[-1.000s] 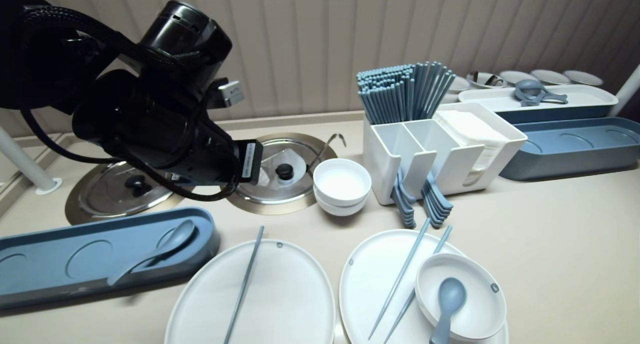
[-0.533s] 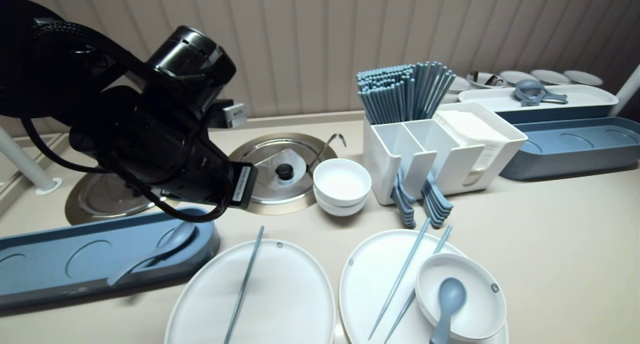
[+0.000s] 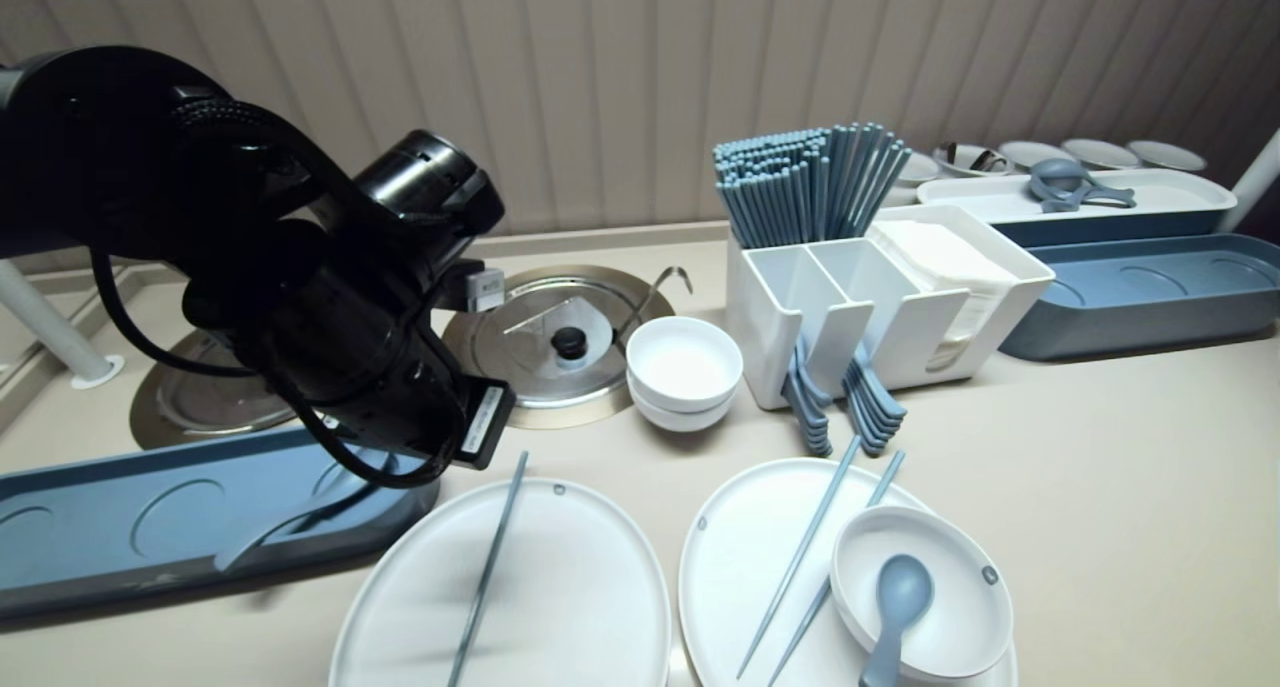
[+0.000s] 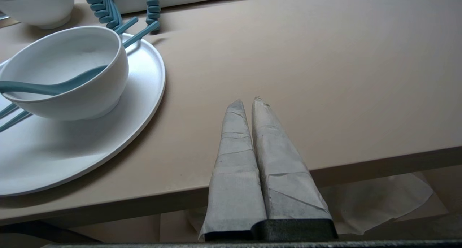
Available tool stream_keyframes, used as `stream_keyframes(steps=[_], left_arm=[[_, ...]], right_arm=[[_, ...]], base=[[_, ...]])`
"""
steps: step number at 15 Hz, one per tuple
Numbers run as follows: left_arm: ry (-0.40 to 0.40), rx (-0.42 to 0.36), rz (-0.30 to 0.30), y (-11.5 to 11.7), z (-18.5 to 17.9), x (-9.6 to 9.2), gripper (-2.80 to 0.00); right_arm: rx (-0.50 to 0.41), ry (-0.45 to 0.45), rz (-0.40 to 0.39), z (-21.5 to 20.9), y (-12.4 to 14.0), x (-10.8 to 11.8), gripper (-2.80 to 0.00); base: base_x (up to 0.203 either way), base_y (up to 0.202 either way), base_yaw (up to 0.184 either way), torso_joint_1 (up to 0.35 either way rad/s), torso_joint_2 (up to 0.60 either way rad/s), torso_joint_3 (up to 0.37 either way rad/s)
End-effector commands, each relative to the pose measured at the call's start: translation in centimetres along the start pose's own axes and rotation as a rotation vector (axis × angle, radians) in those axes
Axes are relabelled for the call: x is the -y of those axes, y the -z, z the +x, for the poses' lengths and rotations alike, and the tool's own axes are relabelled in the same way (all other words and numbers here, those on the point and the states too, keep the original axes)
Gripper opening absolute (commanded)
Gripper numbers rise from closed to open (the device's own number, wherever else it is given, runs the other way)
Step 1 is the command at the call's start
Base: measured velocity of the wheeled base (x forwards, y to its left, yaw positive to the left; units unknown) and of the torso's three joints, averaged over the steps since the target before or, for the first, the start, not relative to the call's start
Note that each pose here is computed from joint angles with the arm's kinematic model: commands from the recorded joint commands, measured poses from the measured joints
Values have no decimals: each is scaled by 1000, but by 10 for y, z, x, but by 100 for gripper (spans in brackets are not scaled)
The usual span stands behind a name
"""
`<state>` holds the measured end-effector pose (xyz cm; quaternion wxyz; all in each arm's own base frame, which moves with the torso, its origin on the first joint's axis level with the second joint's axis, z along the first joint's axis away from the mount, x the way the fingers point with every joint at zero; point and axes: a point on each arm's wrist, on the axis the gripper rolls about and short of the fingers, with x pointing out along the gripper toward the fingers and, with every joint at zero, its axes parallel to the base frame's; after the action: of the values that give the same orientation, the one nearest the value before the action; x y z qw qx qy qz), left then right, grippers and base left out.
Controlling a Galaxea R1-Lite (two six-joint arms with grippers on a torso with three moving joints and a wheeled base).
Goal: Put the chopsticks back from the plate
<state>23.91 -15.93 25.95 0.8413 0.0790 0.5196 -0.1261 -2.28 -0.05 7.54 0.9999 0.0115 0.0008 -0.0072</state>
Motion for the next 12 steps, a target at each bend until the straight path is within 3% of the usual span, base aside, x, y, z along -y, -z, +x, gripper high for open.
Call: stream_keyframes(steps=[1,4,5,12], left_arm=[[-10,-31,2,1,5,0,-280],[-26,-98,10,1,26,3,-280],[-31,-126,14,2,35,4,0],[-56,-203,18,-5,70,9,0]], right_arm=[[0,1,0,0,0,0,-280],[0,1,0,0,0,0,-280],[-1,1,-2,0,0,0,-280],[0,1,-1,0,0,0,-280]], base=[[0,0,0,0,0,0],[0,0,0,0,0,0],[0,0,0,0,0,0],[0,0,0,0,0,0]])
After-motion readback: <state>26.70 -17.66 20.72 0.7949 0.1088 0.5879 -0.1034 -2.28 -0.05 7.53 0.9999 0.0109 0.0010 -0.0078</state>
